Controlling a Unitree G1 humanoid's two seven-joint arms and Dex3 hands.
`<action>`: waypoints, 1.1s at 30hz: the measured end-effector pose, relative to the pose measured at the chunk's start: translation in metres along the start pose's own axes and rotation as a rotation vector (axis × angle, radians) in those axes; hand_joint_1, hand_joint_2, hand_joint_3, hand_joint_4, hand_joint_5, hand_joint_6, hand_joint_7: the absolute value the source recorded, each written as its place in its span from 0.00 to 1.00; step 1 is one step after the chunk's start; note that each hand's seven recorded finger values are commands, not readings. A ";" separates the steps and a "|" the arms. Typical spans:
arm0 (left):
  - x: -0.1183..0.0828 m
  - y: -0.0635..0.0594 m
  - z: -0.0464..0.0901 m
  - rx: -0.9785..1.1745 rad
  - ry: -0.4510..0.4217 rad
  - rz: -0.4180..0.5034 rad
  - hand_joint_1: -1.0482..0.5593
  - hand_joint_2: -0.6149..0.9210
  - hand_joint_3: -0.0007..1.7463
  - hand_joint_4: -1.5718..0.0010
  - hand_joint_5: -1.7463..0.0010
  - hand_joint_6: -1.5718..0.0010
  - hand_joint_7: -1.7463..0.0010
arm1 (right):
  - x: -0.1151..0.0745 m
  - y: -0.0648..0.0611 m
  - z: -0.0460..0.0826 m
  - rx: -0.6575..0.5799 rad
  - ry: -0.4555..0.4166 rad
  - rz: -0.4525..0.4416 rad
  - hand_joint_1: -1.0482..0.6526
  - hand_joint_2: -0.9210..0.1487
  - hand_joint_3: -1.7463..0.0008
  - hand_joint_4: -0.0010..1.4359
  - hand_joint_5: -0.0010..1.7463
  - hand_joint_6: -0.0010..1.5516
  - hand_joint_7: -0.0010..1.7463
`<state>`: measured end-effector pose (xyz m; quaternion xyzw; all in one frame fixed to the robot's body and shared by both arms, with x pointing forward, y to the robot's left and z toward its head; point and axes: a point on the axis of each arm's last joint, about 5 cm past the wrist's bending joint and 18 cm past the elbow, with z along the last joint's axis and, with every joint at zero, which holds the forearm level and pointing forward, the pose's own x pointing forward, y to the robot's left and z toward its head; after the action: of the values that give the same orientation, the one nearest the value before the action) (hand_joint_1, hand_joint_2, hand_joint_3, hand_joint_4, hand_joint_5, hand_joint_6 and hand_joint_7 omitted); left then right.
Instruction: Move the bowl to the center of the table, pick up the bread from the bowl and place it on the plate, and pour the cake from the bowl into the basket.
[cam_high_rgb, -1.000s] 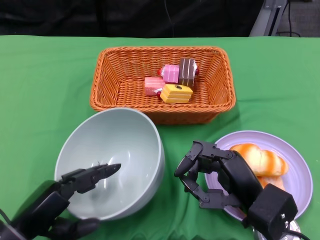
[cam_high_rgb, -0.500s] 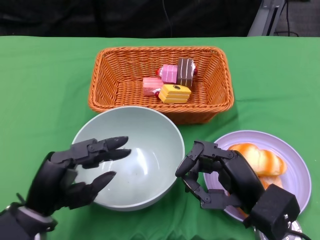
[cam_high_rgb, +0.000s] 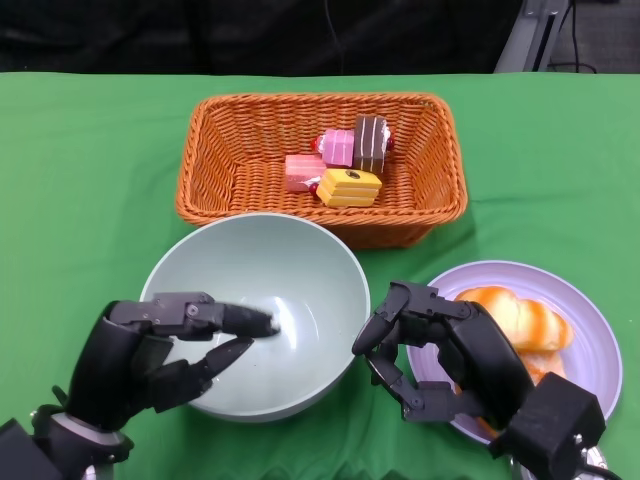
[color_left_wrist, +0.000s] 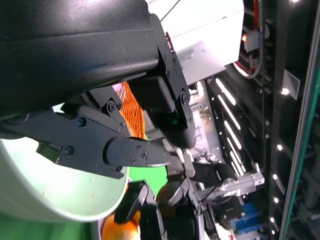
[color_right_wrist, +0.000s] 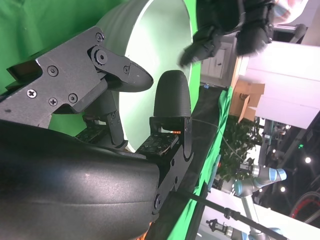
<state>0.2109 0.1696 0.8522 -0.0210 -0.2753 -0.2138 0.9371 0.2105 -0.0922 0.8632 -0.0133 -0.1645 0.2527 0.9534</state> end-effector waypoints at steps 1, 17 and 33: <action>0.001 0.000 0.000 0.002 -0.001 -0.011 0.60 0.82 0.48 0.47 0.26 0.41 0.45 | -0.001 0.000 0.000 0.001 -0.003 -0.002 0.52 0.38 0.42 0.52 0.91 0.43 0.77; 0.013 -0.021 0.014 -0.065 -0.028 -0.160 0.58 0.76 0.65 0.51 0.03 0.50 0.19 | -0.009 0.004 0.044 -0.001 -0.152 0.014 0.48 0.30 0.51 0.52 0.90 0.45 0.74; 0.009 -0.035 0.030 -0.123 -0.011 -0.188 0.56 0.78 0.57 0.50 0.07 0.48 0.24 | -0.027 0.001 0.061 0.055 -0.123 0.032 0.51 0.44 0.37 0.54 0.91 0.45 0.77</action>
<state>0.1880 0.1394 0.8799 -0.0539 -0.2676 -0.3170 0.9083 0.1682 -0.1085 0.9127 0.0260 -0.2156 0.2726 0.9373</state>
